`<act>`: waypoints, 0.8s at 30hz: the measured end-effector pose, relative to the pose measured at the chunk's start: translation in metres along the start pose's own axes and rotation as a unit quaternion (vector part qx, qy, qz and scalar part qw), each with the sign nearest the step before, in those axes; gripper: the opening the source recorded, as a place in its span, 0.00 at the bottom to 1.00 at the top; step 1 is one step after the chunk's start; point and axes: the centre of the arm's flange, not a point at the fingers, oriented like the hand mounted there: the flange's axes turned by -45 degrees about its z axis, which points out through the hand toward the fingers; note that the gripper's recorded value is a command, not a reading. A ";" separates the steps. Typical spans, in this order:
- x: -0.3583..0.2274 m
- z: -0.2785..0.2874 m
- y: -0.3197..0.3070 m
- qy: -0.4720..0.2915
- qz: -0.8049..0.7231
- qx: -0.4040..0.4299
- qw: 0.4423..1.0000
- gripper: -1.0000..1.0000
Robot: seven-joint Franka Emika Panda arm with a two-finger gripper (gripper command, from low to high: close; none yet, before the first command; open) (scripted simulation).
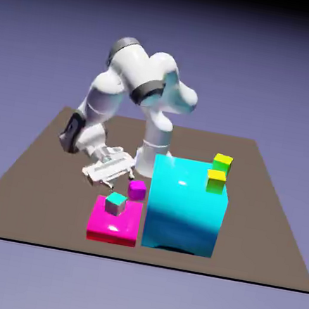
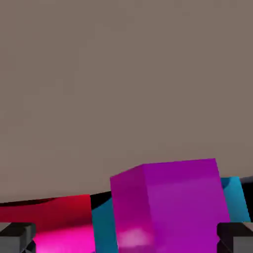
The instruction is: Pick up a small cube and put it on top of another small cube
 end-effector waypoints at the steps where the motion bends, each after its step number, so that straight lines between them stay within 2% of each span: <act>1: 0.001 0.000 0.005 -0.007 -0.001 0.020 1.000 0.50; 6: 0.001 -0.006 0.028 -0.029 -0.024 0.118 0.992 0.50; 10: -0.008 0.015 0.077 -0.052 -0.023 0.155 0.986 0.50; 12: -0.008 0.013 0.076 -0.051 -0.027 0.160 0.986 0.50; 17: 0.005 0.059 0.060 -0.051 -0.027 0.159 0.986 0.50; 18: 0.006 0.065 0.058 -0.051 -0.027 0.160 0.986 0.00; 20: 0.006 0.065 0.058 -0.051 -0.027 0.160 0.985 0.00; 24: -0.002 0.028 0.071 -0.051 -0.027 0.158 0.986 0.00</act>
